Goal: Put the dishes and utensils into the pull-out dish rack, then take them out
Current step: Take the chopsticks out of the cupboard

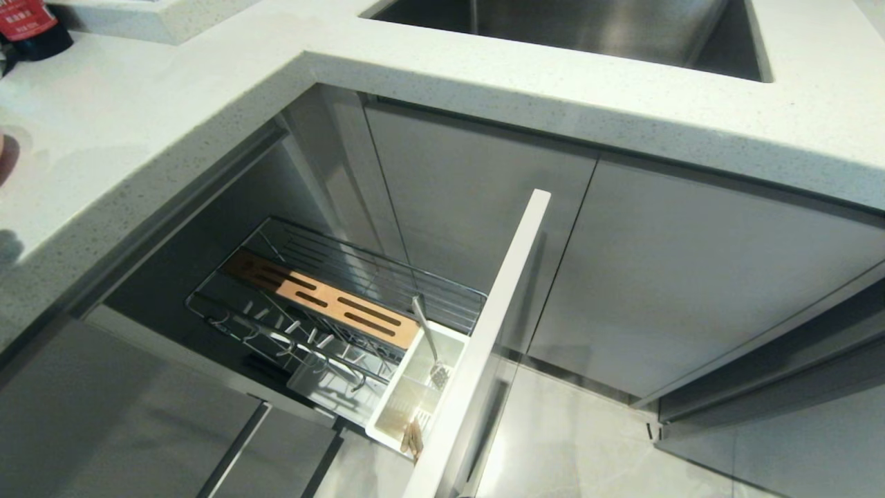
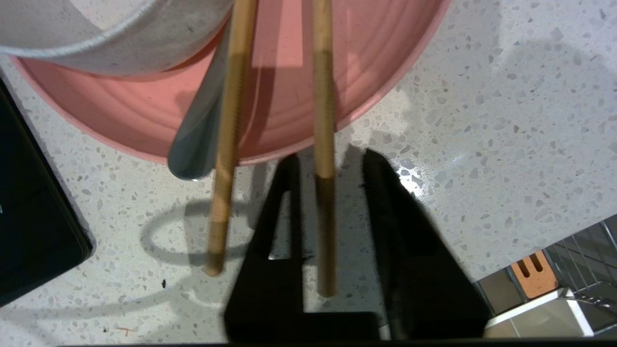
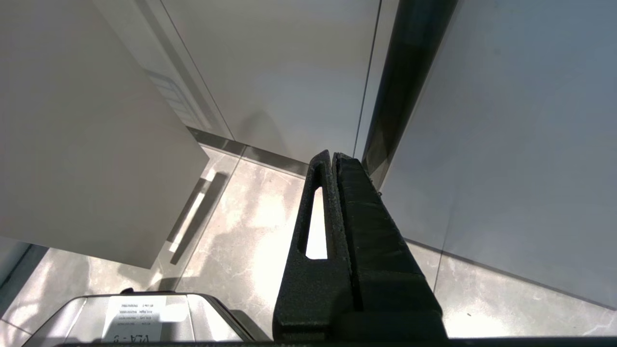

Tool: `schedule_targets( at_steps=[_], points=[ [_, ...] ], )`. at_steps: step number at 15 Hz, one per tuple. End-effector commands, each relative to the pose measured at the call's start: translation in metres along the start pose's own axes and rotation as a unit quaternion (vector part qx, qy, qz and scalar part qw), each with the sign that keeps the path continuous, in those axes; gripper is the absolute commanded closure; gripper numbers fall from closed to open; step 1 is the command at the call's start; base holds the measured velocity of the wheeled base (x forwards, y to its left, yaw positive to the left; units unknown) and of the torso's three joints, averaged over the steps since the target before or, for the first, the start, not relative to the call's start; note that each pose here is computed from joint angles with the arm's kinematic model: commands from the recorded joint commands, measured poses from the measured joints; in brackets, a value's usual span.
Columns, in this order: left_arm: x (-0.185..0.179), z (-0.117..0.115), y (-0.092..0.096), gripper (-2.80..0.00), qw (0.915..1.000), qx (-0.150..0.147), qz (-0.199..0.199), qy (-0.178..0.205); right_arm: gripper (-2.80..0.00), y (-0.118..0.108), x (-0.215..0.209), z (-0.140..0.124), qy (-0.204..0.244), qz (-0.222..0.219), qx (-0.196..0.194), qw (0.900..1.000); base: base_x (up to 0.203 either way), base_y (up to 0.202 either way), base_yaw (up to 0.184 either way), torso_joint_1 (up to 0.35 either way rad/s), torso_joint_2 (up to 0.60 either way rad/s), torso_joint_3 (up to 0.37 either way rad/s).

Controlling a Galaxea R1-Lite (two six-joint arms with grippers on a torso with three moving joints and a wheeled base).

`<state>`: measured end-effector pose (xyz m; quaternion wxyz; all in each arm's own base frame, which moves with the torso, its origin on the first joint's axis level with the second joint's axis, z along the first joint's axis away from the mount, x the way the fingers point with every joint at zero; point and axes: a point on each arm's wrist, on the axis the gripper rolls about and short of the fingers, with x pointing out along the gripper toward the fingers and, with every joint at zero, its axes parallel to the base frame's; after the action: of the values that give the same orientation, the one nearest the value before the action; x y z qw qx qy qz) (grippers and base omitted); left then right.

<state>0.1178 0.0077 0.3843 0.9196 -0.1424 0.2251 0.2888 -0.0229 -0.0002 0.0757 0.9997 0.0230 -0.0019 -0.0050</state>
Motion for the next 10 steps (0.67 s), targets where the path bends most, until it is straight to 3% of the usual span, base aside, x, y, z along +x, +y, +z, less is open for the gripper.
schedule_targets(
  at_steps=[1,10],
  points=[
    [-0.0003,-0.0001,0.0003,-2.8,1.0,-0.001,0.002,0.0,0.0,0.0,0.0001,0.0001,0.0,0.0,0.0,1.0,0.0,0.0,0.0,0.0,0.0,0.0],
    [-0.0051,0.0005,0.0029,-2.8,0.9999,-0.007,-0.002,-0.008,0.0,0.0,0.0001,0.0001,0.0,0.0,0.0,1.0,0.0,0.0,0.0,0.0,0.0,0.0]
  ],
)
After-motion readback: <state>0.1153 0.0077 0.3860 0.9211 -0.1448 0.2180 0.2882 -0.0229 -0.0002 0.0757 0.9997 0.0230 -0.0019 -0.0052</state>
